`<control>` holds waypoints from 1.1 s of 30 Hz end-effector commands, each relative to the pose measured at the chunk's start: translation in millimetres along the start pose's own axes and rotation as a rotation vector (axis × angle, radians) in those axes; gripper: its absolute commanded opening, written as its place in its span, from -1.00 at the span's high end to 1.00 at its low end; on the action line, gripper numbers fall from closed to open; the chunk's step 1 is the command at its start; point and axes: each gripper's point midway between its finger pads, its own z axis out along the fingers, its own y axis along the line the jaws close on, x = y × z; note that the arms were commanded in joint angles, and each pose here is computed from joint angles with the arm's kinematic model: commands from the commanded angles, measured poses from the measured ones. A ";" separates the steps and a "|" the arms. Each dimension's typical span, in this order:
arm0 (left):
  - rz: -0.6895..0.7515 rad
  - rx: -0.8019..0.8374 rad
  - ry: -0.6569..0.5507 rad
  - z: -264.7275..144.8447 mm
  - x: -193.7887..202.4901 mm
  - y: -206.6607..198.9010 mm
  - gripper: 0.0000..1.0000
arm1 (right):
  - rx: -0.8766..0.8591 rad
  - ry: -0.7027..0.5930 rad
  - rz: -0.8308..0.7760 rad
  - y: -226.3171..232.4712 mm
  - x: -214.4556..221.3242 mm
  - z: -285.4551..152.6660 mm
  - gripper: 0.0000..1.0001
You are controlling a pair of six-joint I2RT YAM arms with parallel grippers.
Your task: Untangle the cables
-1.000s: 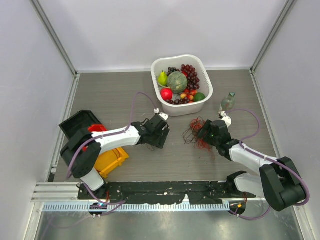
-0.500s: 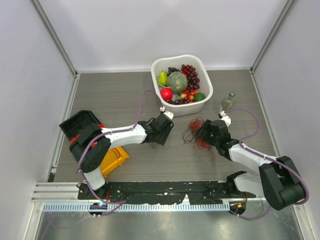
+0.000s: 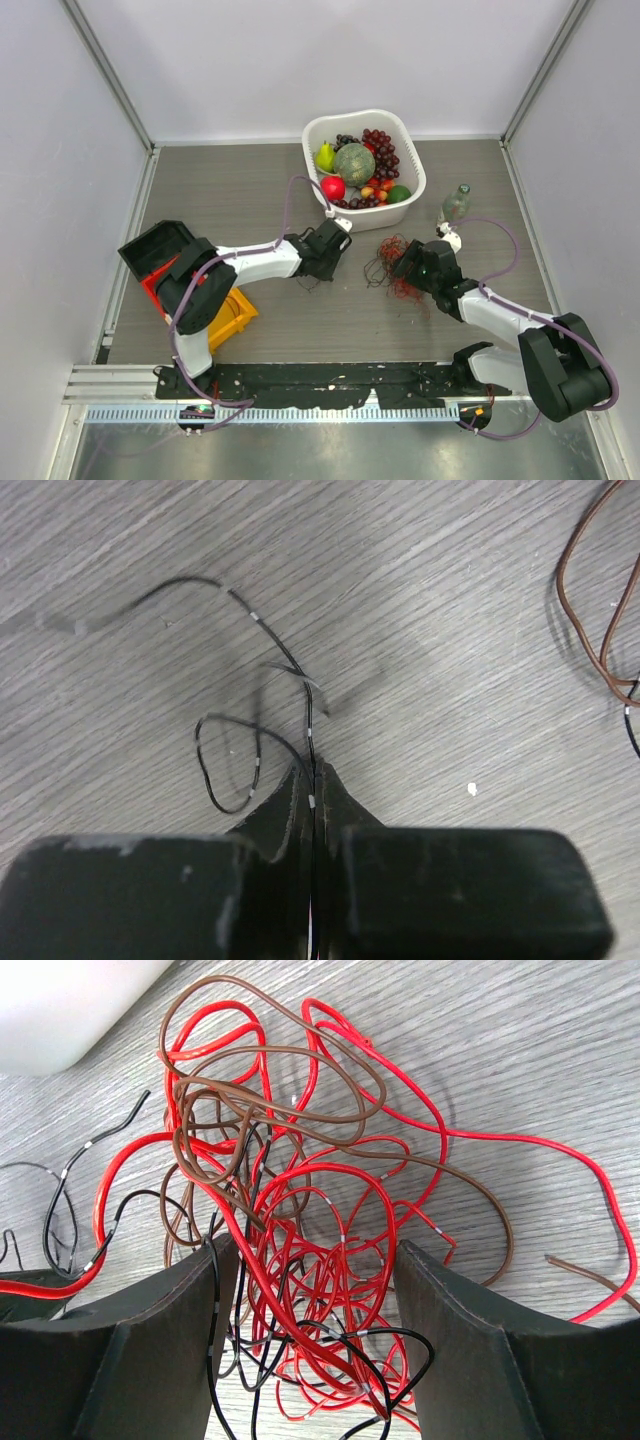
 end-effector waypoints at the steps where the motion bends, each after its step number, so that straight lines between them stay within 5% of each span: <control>1: -0.045 0.121 0.090 -5.3 22.4 -16.7 1.00 | 0.042 0.073 -0.020 -17.4 22.9 -4.0 -0.36; 12: -0.113 0.387 0.057 -91.2 23.3 -46.6 1.00 | 0.033 0.070 -0.019 -15.7 21.9 -4.5 -0.36; 16: -0.141 0.401 -0.074 -133.4 -1.9 -40.7 1.00 | 0.027 0.069 -0.018 -15.3 22.2 -5.1 -0.36; 24: -0.400 0.196 -0.240 -193.5 -43.8 47.4 1.00 | 0.020 0.068 -0.021 -14.3 22.1 -5.8 -0.36; 33: -0.809 -0.145 -0.349 -245.9 -29.1 178.3 1.00 | 0.010 0.066 -0.021 -12.8 21.9 -6.4 -0.36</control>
